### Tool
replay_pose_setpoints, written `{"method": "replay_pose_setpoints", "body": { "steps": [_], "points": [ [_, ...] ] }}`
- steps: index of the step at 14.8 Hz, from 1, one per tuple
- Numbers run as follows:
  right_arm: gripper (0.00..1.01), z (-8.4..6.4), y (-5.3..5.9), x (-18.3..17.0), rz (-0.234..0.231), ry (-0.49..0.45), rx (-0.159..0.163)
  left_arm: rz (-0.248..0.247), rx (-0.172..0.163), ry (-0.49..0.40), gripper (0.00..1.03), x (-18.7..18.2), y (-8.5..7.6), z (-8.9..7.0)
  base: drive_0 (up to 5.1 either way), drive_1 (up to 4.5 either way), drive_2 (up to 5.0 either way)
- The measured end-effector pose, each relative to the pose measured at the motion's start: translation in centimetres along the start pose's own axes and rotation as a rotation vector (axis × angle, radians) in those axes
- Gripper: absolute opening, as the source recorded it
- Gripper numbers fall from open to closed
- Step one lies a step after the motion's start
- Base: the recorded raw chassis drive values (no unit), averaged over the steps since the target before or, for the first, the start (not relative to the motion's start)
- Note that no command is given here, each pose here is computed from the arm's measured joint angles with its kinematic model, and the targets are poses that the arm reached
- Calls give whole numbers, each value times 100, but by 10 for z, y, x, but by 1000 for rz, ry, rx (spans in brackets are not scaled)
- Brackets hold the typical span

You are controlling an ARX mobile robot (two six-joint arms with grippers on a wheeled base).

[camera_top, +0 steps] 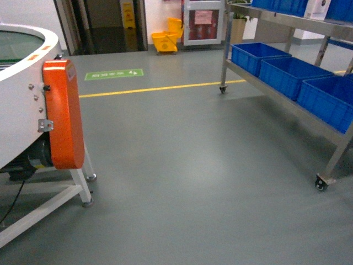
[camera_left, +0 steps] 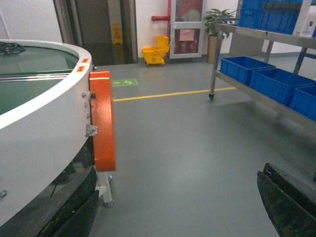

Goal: Pick red block from blue box to shelf

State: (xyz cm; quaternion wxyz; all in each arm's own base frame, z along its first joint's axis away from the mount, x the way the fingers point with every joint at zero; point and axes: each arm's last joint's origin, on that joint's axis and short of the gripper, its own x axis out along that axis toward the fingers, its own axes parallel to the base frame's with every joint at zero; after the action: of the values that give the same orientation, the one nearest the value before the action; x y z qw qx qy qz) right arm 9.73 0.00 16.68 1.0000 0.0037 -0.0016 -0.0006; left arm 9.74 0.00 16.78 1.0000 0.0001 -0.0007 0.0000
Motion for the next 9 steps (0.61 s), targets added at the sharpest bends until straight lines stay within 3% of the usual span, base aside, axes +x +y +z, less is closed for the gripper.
{"method": "replay_pose_setpoints", "body": {
  "steps": [9],
  "points": [
    [29, 0, 0, 0, 0, 0, 0, 0, 0, 0, 98, 0, 0, 0, -154, -154, -154]
  ]
}}
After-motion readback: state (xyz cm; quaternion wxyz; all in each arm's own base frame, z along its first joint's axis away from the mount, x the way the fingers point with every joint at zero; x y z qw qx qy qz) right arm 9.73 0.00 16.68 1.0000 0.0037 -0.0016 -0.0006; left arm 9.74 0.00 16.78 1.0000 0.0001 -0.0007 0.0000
